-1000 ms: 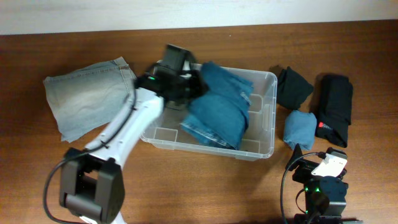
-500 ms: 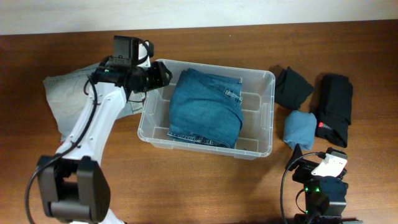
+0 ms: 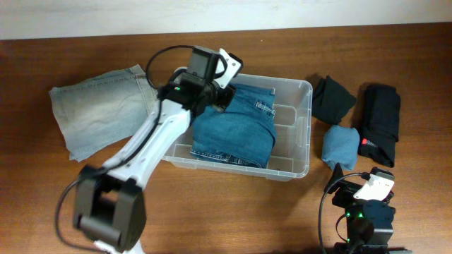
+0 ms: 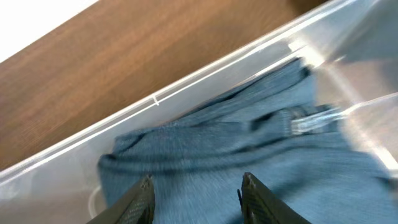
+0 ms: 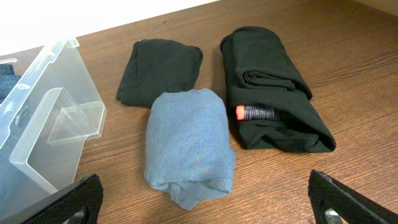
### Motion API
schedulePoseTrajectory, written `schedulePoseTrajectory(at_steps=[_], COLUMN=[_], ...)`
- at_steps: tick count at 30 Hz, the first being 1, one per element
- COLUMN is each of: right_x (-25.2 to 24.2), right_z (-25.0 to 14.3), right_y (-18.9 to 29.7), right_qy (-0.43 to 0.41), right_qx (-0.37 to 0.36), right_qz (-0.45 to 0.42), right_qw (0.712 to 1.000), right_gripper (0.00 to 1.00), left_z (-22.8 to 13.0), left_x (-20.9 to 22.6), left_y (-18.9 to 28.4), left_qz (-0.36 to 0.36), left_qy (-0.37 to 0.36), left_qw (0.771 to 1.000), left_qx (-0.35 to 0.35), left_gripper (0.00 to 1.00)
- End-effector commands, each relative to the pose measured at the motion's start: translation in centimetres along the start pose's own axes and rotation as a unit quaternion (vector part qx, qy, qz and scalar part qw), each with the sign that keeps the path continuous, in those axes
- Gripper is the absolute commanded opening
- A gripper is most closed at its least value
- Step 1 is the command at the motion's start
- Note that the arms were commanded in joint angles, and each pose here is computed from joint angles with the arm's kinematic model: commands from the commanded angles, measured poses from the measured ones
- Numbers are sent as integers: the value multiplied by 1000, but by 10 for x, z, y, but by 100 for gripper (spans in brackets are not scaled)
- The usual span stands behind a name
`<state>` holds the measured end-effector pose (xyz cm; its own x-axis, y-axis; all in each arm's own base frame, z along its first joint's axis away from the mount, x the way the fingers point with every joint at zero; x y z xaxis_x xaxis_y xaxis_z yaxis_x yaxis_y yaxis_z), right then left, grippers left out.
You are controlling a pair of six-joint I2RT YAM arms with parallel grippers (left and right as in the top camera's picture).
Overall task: Pack container
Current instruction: 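Press the jeans flat and withdraw the left gripper leftward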
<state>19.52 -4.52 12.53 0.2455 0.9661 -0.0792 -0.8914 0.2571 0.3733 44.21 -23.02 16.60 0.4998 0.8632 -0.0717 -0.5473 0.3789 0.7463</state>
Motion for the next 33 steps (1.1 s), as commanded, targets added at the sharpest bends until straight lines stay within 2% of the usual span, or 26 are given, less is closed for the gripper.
schedulePoseTrajectory(at_steps=[1,8,13,14,17,20,21,24,26,29,33], right_x=[1,1,1,1,1,1,1,1,1,1,1], right_z=[-2,-2,-2,-2,-2,-2,-2,-2,-2,-2,-2], right_y=[-1,-1,-1,-1,-1,-1,-1,-1,-1,-1,-1], right_qy=[-3,-3,-3,-3,-3,-3,-3,-3,-3,-3,-3], right_qx=[1,1,1,1,1,1,1,1,1,1,1], right_qz=[0,1,0,1,1,1,1,1,1,1,1], right_qw=[1000,1000,1000,1000,1000,1000,1000,1000,1000,1000,1000], right_gripper=[99,98,99,98,98,98,98,98,98,98,99], left_z=[-31,-82,-79,-73,3,57,70,90,82,45,-15], left_x=[14,29,30,29,27,37,43,78,112,173,237], left_y=[-43,-72,-63,-58,7,71,93,152,174,195,205], left_qz=[24,55,59,60,73,110,124,160,186,226,208], left_qy=[-37,-33,-33,-31,-14,-8,-2,35,89,193,311], left_qw=[998,988,986,987,995,994,992,983,975,953,927], left_qx=[53,144,149,144,64,-7,-29,-80,-84,-54,1], left_gripper=[45,46,45,45,47,59,67,81,86,87,87])
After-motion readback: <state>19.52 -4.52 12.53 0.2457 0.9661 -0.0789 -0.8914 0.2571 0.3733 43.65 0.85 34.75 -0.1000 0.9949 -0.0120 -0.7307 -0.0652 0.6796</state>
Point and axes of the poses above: each gripper's point midway between its finger pads, its own y axis back along the fingers, its own x axis along the line the jaws close on, z = x × y, the point moved 2 cm from there along y, back along the fingers, and after that the axes turned 12 degrees about y, right-handed, at the moved point
